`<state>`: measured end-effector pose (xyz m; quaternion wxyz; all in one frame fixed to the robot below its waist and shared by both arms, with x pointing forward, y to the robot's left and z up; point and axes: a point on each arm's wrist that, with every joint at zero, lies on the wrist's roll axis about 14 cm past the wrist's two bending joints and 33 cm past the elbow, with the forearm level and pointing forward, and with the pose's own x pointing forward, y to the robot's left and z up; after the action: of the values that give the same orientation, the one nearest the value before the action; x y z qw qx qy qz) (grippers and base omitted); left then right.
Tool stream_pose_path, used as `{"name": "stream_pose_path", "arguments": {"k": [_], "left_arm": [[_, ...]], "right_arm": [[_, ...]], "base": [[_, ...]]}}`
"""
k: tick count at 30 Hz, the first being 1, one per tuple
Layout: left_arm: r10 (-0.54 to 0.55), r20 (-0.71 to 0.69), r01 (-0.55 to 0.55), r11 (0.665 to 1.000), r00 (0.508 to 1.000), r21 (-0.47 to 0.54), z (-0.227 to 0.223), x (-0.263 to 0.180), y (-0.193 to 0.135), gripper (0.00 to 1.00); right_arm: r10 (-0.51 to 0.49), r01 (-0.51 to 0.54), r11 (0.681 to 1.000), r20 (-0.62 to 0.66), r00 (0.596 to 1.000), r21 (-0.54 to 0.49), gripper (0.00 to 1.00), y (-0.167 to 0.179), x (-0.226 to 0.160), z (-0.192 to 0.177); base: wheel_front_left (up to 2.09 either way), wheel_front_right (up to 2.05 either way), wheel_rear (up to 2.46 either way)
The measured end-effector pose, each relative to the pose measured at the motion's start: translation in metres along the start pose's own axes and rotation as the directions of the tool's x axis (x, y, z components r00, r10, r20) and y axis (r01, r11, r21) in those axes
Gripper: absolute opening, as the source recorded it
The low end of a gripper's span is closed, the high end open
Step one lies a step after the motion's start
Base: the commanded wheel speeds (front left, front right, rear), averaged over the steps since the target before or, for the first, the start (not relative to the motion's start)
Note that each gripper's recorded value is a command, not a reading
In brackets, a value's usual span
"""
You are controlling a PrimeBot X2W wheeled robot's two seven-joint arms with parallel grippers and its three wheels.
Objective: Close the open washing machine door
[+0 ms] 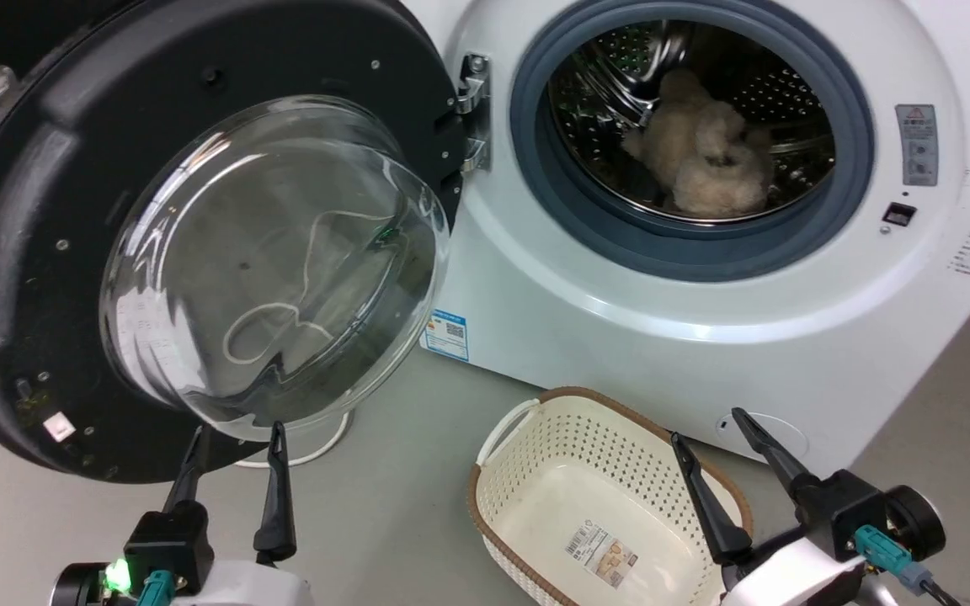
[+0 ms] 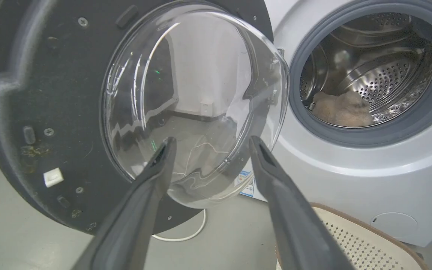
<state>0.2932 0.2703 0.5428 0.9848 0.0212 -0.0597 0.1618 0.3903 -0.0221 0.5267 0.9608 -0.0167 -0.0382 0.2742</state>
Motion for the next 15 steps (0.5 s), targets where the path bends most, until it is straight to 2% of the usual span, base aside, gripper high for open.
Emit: {"name": "stream_pose_path", "arguments": {"k": [15], "left_arm": [[0.076, 0.018, -0.076, 0.997, 0.997, 0.000, 0.002, -0.016, 0.023, 1.00]], "right_arm": [[0.092, -0.092, 0.996, 0.011, 0.996, 0.005, 1.00, 0.027, 0.010, -0.003]], "base": [[0.00, 0.00, 0.00]]}}
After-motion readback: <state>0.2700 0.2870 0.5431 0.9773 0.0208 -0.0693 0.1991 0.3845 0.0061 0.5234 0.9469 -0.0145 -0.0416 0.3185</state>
